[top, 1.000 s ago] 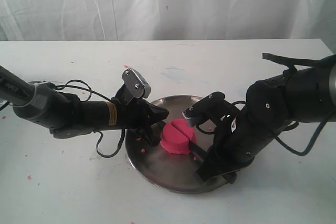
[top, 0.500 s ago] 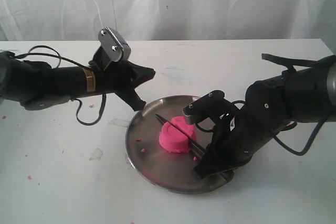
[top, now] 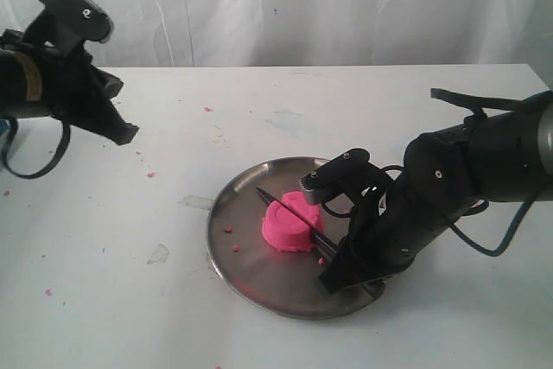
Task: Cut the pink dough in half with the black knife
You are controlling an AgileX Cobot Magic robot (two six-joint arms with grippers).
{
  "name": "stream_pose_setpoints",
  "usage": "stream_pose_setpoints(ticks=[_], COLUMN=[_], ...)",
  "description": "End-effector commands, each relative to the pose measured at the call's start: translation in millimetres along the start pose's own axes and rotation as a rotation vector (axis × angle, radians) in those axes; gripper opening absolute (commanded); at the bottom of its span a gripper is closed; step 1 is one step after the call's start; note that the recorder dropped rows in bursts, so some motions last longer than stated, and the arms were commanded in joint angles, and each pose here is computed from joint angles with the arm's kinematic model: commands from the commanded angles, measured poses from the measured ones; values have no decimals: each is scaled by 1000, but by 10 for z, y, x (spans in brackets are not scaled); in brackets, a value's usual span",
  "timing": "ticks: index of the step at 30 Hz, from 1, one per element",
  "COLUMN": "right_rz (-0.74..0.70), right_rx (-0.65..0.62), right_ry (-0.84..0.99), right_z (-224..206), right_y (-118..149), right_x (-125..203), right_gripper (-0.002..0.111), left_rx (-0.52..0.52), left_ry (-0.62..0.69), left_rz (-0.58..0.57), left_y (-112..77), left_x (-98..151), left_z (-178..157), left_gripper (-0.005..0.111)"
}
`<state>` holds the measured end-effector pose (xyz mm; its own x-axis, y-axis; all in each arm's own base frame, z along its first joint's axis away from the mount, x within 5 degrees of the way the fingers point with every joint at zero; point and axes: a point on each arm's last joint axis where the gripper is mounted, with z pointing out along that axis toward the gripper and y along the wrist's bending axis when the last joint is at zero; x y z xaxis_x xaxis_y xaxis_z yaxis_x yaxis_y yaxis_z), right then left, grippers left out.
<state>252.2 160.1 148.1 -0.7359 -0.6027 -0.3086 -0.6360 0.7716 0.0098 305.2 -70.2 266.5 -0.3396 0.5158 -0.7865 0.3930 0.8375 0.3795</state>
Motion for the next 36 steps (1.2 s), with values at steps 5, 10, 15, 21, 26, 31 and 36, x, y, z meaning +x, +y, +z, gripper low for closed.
stream_pose_setpoints(ticks=[5, 10, 15, 21, 26, 31, 36], right_rz=[5, 5, 5, 5, 5, 7, 22], right_rx=[-11, -11, -11, -11, -11, -13, -11], right_ry=[61, 61, 63, 63, 63, 63, 67], right_z=[89, 89, 88, 88, 88, 88, 81], right_y=[11, 11, 12, 12, 12, 13, 11], right_x=[80, 80, 82, 82, 82, 82, 82], right_gripper=[0, 0, 0, 0, 0, 0, 0], left_rx=[39, 116, 145, 68, 36, 35, 35], left_ry=[-78, -253, -458, -469, -431, -431, -431], left_rz=[-88, -197, -198, -176, -159, -159, -159], left_y=[-248, -481, -604, -592, -586, -585, -585], left_x=[432, 675, 763, 877, 947, 948, 948], left_z=[-632, -987, -1326, -1539, -1572, -1574, -1574], left_gripper=[0, 0, 0, 0, 0, 0, 0])
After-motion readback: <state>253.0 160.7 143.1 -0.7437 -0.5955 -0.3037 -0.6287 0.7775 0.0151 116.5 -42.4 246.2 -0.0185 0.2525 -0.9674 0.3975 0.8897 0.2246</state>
